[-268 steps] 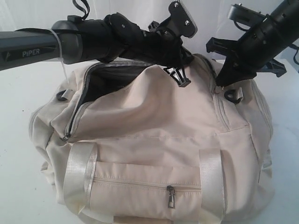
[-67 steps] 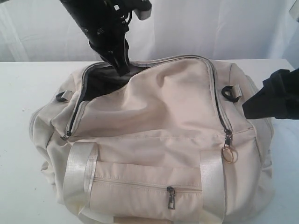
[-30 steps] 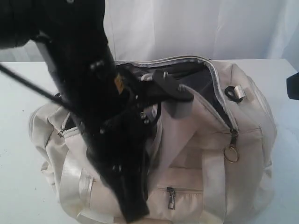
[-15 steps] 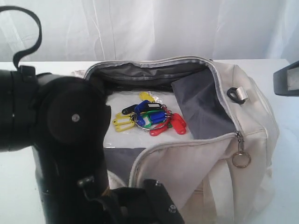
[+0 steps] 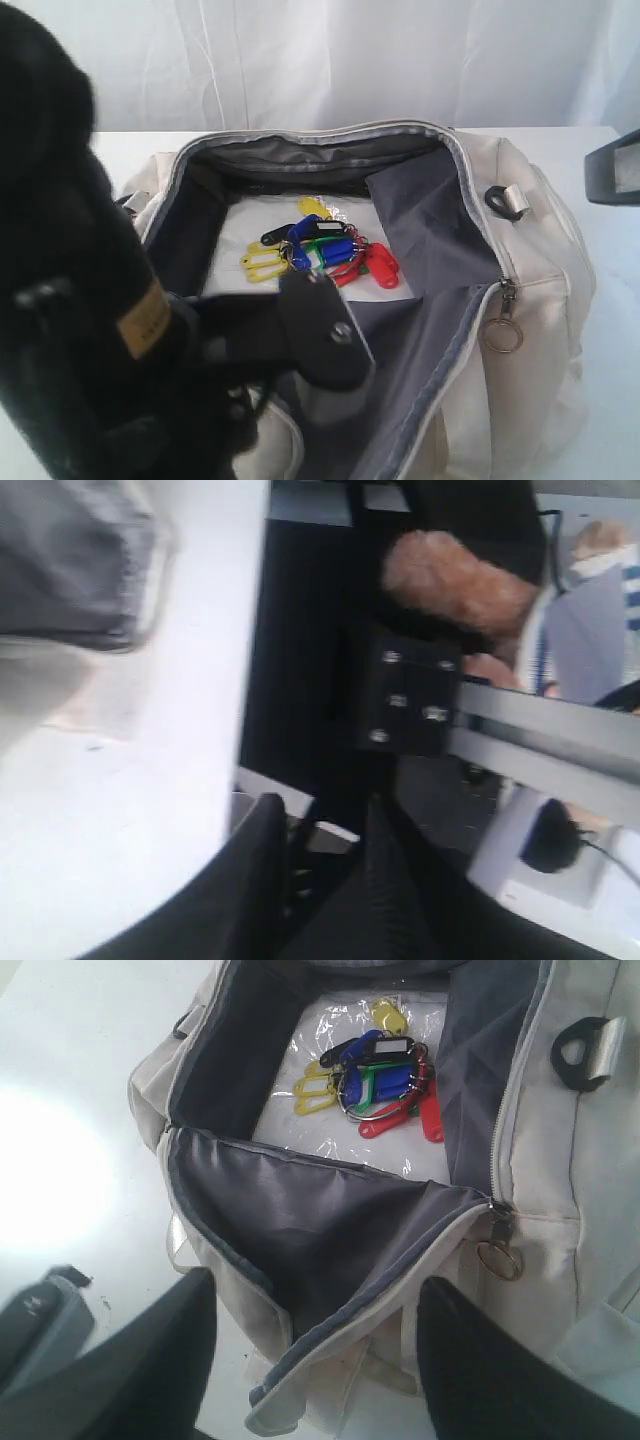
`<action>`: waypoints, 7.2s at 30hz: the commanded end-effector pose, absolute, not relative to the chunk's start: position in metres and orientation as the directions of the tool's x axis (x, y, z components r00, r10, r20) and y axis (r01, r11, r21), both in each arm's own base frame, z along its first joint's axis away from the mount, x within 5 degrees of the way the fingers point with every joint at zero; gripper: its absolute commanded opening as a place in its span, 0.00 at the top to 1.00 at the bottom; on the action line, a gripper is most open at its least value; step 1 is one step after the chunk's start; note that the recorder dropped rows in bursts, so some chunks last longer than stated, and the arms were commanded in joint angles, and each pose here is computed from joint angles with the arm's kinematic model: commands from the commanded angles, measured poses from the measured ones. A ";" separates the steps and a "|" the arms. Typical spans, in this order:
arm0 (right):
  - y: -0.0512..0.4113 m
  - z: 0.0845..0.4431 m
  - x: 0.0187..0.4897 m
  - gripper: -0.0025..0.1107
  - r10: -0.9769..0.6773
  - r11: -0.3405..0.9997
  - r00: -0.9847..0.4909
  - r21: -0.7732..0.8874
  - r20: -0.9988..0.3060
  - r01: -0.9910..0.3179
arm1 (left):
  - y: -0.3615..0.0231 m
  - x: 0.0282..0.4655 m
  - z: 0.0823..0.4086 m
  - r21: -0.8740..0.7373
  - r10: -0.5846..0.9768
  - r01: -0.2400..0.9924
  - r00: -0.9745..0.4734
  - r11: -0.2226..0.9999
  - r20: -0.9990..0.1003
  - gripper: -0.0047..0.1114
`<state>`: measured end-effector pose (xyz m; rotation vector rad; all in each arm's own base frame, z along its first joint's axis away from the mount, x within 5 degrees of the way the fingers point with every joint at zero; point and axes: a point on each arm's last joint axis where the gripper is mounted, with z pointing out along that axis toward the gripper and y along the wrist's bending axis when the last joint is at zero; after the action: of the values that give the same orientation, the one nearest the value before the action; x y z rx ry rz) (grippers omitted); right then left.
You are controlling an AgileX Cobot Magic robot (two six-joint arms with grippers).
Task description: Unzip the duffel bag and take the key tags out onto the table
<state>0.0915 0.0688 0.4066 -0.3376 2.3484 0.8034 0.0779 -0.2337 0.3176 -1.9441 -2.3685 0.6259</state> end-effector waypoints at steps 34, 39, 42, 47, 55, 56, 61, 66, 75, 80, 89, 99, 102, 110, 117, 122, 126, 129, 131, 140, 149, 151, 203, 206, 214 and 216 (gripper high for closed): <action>0.099 0.231 0.156 0.77 -0.154 0.737 -0.970 0.632 -0.187 -0.239 | -0.267 0.133 0.277 -0.006 0.660 0.873 -0.372 0.487 -0.652 0.96; 0.089 0.222 0.155 0.89 -0.165 0.819 -0.979 0.537 -0.121 -0.204 | -0.280 0.140 0.245 0.019 0.730 0.879 -0.384 0.477 -0.565 0.96; 0.089 0.221 0.155 0.92 -0.170 0.820 -0.978 0.534 -0.121 -0.209 | -0.279 0.143 0.229 0.071 0.794 0.887 -0.369 0.456 -0.483 0.96; 0.089 0.221 0.155 0.92 -0.170 0.820 -0.978 0.534 -0.121 -0.209 | -0.251 0.142 0.213 0.200 0.901 0.879 -0.410 0.432 -0.145 0.96; 0.089 0.221 0.155 0.92 -0.171 0.820 -0.977 0.531 -0.125 -0.211 | -0.222 0.131 0.215 0.238 0.855 0.868 -0.482 0.436 0.189 0.96; 0.089 0.221 0.155 0.92 -0.171 0.820 -0.977 0.531 -0.125 -0.211 | -0.222 0.130 0.214 0.229 0.855 0.867 -0.484 0.442 0.184 0.96; 0.089 0.221 0.156 0.92 -0.175 0.820 -0.975 0.528 -0.136 -0.220 | -0.237 0.126 0.207 0.113 0.862 0.860 -0.505 0.498 0.042 0.96; 0.089 0.222 0.155 0.92 -0.204 0.813 -0.967 0.525 -0.151 -0.254 | -0.234 0.123 0.203 0.096 0.857 0.855 -0.515 0.510 0.034 0.96; 0.085 0.272 0.143 0.92 -0.189 0.778 -0.893 0.492 -0.408 -0.390 | -0.231 0.125 0.310 0.093 0.796 0.843 -0.456 0.530 -0.397 0.96; 0.077 0.307 0.126 0.92 -0.173 0.784 -0.784 0.398 -0.596 -0.476 | -0.234 0.151 0.357 0.174 0.658 0.769 -0.378 0.614 -0.652 0.96; 0.048 0.330 0.099 0.92 -0.062 0.900 -0.623 0.226 -0.780 -0.372 | -0.281 0.259 0.331 0.035 0.643 0.794 -0.464 0.607 -0.609 0.96; 0.045 0.334 0.095 0.92 -0.042 0.908 -0.596 0.218 -0.802 -0.357 | -0.325 0.319 0.243 0.020 0.716 0.800 -0.526 0.600 -0.459 0.57; 0.045 0.334 0.095 0.92 -0.042 0.908 -0.596 0.218 -0.802 -0.357 | -0.329 0.323 0.230 0.019 0.713 0.797 -0.529 0.604 -0.461 0.35; 0.045 0.334 0.095 0.92 -0.042 0.908 -0.596 0.218 -0.802 -0.357 | -0.327 0.324 0.217 0.011 0.734 0.799 -0.546 0.601 -0.403 0.79; 0.045 0.334 0.095 0.92 -0.041 0.908 -0.595 0.218 -0.803 -0.357 | -0.320 0.316 0.262 0.011 0.748 0.810 -0.536 0.587 -0.391 0.96; 0.045 0.334 0.095 0.92 -0.041 0.908 -0.595 0.218 -0.803 -0.357 | -0.312 0.307 0.318 0.038 0.747 0.828 -0.483 0.559 -0.458 0.96; 0.045 0.334 0.095 0.92 -0.040 0.908 -0.594 0.218 -0.804 -0.357 | -0.302 0.297 0.353 0.061 0.746 0.838 -0.447 0.543 -0.494 0.96; 0.045 0.334 0.095 0.92 -0.039 0.908 -0.591 0.218 -0.806 -0.357 | -0.291 0.293 0.370 0.109 0.759 0.835 -0.426 0.540 -0.493 0.96; 0.045 0.334 0.095 0.92 -0.039 0.908 -0.591 0.218 -0.806 -0.357 | -0.286 0.290 0.378 0.132 0.760 0.830 -0.418 0.543 -0.497 0.96; 0.045 0.334 0.095 0.92 -0.039 0.908 -0.591 0.218 -0.806 -0.357 | -0.245 0.271 0.413 0.271 0.798 0.776 -0.444 0.570 -0.408 0.96; 0.045 0.334 0.095 0.92 -0.039 0.908 -0.591 0.218 -0.806 -0.357 | -0.195 0.253 0.461 0.387 0.734 0.640 -0.459 0.664 -0.500 0.96; 0.045 0.334 0.095 0.92 -0.039 0.908 -0.591 0.218 -0.806 -0.357 | -0.179 0.251 0.466 0.382 0.708 0.609 -0.486 0.695 -0.513 0.96; 0.045 0.335 0.095 0.92 -0.036 0.908 -0.586 0.218 -0.810 -0.358 | -0.111 0.229 0.195 -0.187 0.582 0.671 -0.725 0.718 -0.368 0.96; 0.045 0.335 0.095 0.92 -0.036 0.908 -0.586 0.218 -0.810 -0.358 | -0.114 0.237 0.205 -0.171 0.577 0.678 -0.710 0.714 -0.404 0.96; 0.045 0.335 0.096 0.92 -0.033 0.908 -0.579 0.218 -0.814 -0.357 | -0.119 0.248 0.222 -0.161 0.560 0.679 -0.697 0.716 -0.448 0.70; 0.045 0.335 0.096 0.92 -0.033 0.908 -0.579 0.218 -0.814 -0.357 | -0.119 0.248 0.222 -0.164 0.562 0.680 -0.698 0.715 -0.444 0.59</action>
<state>0.0960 0.0457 0.3339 -0.2851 2.1713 0.4510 0.2463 -0.1147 0.2170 -1.2389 -3.2167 0.5162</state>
